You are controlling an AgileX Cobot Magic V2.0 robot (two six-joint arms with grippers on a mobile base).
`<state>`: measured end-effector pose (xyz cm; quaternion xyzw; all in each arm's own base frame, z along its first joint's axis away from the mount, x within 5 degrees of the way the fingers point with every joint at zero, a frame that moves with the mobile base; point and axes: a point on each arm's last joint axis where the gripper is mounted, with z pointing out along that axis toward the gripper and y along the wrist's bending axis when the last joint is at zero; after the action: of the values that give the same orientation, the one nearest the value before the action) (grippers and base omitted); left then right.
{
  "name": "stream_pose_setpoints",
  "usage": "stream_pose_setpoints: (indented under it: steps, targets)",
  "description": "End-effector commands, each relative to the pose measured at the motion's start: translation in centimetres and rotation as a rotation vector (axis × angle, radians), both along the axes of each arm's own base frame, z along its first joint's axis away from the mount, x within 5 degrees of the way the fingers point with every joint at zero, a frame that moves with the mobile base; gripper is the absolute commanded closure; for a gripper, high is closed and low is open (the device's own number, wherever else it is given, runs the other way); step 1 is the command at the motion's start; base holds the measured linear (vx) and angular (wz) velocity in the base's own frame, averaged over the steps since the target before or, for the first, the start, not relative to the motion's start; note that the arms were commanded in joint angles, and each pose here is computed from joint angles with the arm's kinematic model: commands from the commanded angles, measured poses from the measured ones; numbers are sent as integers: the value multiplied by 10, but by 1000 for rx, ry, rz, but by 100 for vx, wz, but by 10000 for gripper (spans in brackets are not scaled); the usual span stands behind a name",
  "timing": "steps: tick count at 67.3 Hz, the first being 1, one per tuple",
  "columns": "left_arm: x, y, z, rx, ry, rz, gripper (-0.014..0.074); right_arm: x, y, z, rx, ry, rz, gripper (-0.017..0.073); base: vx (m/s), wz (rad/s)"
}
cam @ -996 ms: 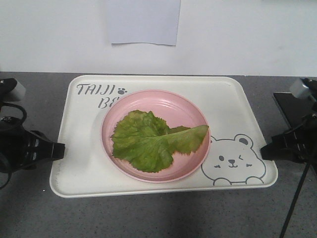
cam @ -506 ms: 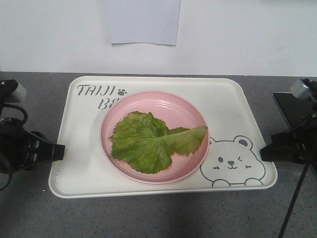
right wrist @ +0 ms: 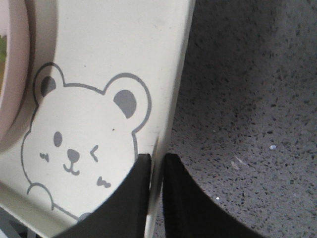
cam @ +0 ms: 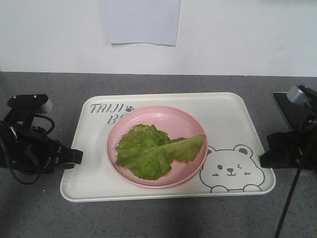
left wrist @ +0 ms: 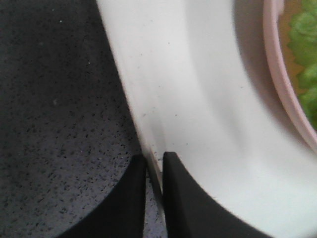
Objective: Transfer vegetables to tray and serve
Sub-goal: 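Lower the tray onto the counter with both grippers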
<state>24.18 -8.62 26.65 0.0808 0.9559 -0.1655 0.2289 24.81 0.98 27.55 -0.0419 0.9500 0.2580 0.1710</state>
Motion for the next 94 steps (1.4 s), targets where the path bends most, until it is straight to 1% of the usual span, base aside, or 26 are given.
stream_pose_setpoints:
  steps: [1, 6, 13, 30, 37, 41, 49, 63, 70, 77, 82, 88, 94]
  targets:
    - [8, 0, 12, 32, -116, -26, 599, 6, 0, 5, 5, -25, 14, 565, 0, 0]
    - [11, 0, 7, 54, -103, -34, 599, 10, 0, -3, 8, 1, 12, 565, 0, 0]
    - [15, -1, 1, 65, -86, -36, 599, 17, -2, -15, 10, 47, 14, 565, 0, 0]
    - [23, 0, -12, 114, -70, -50, 599, 28, -4, -41, 15, 139, 28, 559, 0, 0]
    - [23, 0, -15, 120, -48, -56, 599, 30, -5, -46, 13, 157, 31, 546, 0, 0]
    - [23, 0, -17, 121, -43, -56, 598, 30, -5, -47, 13, 161, 32, 533, 0, 0]
    - [22, 0, -20, 127, -14, -64, 594, 29, -6, -49, -7, 168, 41, 496, 0, 0]
    - [23, -1, -24, 131, 10, -67, 566, 28, -7, -49, -17, 182, 43, 401, 0, 0]
    - [24, -1, -24, 131, 7, -67, 528, 28, -7, -49, -15, 187, 46, 344, 0, 0]
    - [24, -1, -24, 131, 8, -67, 462, 28, -7, -49, -17, 184, 46, 295, 0, 0]
    - [23, -1, -24, 131, 8, -67, 405, 28, -7, -49, -19, 179, 52, 281, 0, 0]
    - [22, -1, -23, 131, 13, -69, 316, 28, -7, -49, -20, 173, 56, 281, 0, 0]
    - [22, 0, -24, 133, 23, -72, 246, 27, -7, -45, -21, 159, 61, 281, 0, 0]
